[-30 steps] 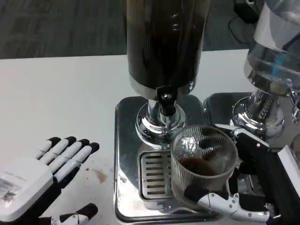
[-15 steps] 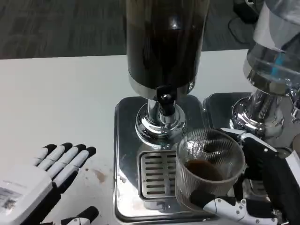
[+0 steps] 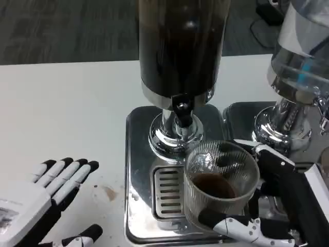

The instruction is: Grasp the cup under the faucet to collect the drink, then remove the cup.

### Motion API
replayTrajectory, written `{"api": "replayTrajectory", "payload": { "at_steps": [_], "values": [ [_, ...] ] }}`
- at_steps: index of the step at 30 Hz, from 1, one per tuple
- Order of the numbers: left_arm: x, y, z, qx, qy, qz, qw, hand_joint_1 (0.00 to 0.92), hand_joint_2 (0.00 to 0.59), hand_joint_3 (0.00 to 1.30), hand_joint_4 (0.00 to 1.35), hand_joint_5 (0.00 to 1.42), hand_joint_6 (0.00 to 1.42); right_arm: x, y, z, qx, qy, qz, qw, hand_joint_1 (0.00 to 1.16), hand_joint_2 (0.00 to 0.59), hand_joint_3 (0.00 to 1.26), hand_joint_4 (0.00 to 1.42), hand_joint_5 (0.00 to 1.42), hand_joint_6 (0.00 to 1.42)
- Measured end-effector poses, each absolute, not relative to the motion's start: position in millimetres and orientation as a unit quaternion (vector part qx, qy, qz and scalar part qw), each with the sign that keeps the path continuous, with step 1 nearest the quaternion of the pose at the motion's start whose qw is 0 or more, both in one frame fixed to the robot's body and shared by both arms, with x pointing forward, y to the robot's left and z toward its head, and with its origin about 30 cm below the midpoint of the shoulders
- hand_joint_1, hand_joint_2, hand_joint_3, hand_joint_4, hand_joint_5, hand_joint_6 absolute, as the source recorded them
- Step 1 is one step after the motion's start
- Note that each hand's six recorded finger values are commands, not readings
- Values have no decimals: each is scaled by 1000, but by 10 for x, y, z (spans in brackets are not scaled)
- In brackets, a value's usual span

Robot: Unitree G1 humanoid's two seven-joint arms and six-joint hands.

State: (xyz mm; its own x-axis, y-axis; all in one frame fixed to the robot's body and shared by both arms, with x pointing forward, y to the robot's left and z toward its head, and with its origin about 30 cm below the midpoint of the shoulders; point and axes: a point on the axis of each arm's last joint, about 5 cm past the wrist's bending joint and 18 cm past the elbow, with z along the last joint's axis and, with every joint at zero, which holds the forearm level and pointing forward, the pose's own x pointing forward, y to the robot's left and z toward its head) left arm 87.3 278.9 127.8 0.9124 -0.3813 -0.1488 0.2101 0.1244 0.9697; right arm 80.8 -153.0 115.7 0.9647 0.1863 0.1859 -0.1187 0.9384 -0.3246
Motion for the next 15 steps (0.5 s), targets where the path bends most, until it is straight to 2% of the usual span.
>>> {"api": "replayTrajectory", "payload": {
  "at_steps": [15],
  "values": [
    [856, 2819, 1278, 627, -65, -197, 751, 0, 254, 0, 0, 0, 0, 799, -1523, 1153, -156, -105, 77, 979, 923, 160, 554, 636, 899, 1212]
  ]
}}
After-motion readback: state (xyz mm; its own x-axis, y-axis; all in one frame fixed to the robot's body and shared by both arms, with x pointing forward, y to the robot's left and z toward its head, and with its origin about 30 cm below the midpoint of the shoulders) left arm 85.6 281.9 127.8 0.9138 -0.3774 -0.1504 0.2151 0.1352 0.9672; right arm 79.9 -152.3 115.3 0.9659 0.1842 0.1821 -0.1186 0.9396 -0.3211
